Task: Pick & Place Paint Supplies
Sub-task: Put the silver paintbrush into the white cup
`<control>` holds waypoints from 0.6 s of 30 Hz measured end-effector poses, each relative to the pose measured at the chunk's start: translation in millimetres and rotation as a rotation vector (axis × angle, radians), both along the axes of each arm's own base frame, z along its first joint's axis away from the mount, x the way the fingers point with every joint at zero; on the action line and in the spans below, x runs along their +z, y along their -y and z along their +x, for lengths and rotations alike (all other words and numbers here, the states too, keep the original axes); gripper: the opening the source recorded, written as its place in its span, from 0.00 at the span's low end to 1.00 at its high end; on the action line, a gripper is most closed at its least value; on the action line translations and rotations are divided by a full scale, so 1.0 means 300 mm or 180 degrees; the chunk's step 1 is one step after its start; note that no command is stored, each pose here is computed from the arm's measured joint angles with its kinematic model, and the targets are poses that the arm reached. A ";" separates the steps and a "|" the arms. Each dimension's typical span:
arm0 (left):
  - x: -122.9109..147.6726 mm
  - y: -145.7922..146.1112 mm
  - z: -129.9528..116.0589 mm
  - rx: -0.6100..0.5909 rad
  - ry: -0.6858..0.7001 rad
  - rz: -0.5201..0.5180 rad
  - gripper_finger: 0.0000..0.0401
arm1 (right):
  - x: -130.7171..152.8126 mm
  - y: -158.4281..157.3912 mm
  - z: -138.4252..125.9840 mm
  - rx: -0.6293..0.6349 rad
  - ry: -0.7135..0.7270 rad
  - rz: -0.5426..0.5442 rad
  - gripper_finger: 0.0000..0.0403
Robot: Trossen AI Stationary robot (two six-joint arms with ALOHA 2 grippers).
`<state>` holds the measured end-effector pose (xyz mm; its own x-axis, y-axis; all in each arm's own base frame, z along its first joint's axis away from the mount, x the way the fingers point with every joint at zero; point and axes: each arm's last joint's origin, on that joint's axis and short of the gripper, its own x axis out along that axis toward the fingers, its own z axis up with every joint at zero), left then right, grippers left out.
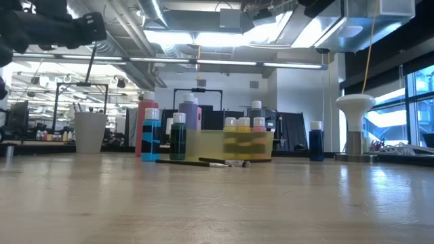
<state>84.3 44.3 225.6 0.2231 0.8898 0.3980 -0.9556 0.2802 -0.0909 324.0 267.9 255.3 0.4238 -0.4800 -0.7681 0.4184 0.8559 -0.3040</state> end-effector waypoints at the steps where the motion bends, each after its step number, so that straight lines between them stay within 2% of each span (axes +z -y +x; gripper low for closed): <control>1: 0.000 -0.008 -0.004 0.0071 0.0026 -0.0009 0.01 | 0.000 0.000 0.000 0.0000 0.0002 0.0002 0.58; 4: -0.010 -0.032 -0.006 0.0186 0.0042 -0.0048 0.01 | 0.000 0.000 0.000 0.0001 0.0003 0.0002 0.58; 8: -0.036 -0.064 0.008 0.0021 -0.0055 -0.0075 0.01 | 0.000 0.000 0.002 -0.0003 0.0013 0.0012 0.58; 14: -0.063 -0.130 -0.014 0.0405 0.0202 -0.0310 0.01 | 0.000 0.001 0.007 -0.0011 0.0039 0.0035 0.58; 18: -0.071 -0.163 -0.019 0.0220 0.0138 -0.0242 0.01 | 0.000 -0.001 0.009 -0.0010 0.0063 0.0057 0.58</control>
<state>78.6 93.3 204.1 0.1442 0.9305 0.3367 -0.9672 0.2045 -0.1510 326.9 268.3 255.3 0.4376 -0.4676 -0.7680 0.4270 0.8598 -0.2802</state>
